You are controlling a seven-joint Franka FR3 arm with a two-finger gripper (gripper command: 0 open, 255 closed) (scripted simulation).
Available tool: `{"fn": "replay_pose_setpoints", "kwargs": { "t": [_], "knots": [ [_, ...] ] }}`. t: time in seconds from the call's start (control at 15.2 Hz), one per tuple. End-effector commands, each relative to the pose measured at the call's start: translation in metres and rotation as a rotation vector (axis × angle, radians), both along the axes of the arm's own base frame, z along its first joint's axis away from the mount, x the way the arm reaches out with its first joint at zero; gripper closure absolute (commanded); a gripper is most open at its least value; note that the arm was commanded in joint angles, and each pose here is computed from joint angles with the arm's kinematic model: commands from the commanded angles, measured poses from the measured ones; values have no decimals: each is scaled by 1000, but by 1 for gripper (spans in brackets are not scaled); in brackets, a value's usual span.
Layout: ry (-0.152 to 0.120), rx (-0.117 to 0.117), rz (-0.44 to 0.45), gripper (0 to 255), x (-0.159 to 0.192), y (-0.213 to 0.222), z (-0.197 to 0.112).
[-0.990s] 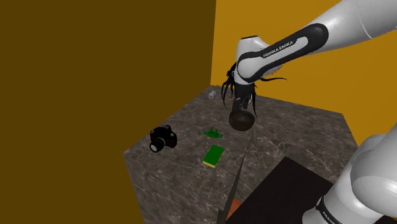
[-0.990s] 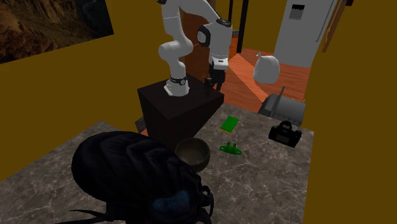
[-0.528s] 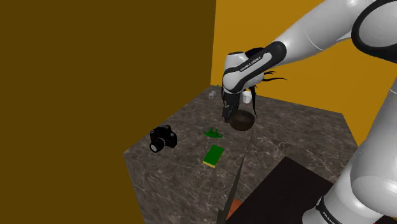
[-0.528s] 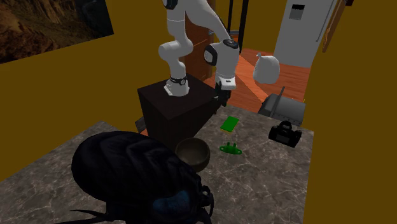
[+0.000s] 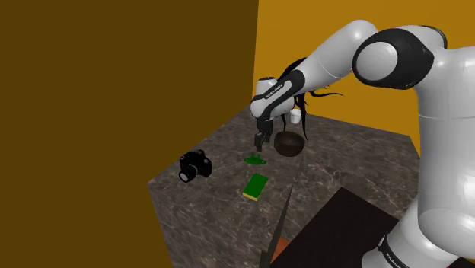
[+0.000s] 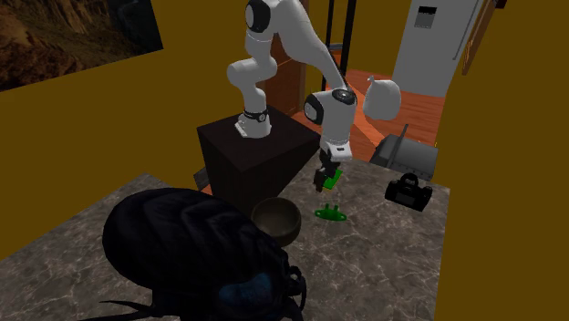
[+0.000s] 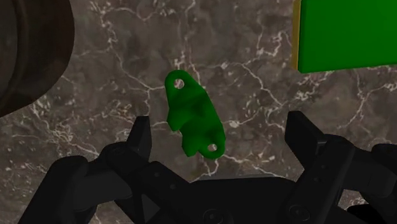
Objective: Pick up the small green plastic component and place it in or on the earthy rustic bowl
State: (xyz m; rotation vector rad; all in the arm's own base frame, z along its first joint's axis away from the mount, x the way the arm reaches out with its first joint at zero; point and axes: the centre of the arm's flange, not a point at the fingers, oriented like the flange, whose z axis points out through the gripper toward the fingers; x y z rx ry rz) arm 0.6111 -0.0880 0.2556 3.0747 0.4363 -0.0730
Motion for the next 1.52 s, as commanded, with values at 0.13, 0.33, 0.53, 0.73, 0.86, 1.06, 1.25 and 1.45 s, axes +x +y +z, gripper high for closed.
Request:
{"fn": "replay_pose_setpoints", "kwargs": {
  "t": [0.13,0.33,0.53,0.73,0.86,1.06,1.25,1.45],
  "knots": [
    [2,10,23,0,35,0,-44],
    [2,14,33,0,51,-1,-67],
    [2,14,33,0,51,-1,-83],
    [2,14,33,0,50,-2,-99],
    [2,14,33,0,50,-2,-102],
    [2,14,33,0,50,-2,-102],
    [3,14,33,0,50,-2,-102],
    [3,14,33,255,50,-2,-102]
  ]
}}
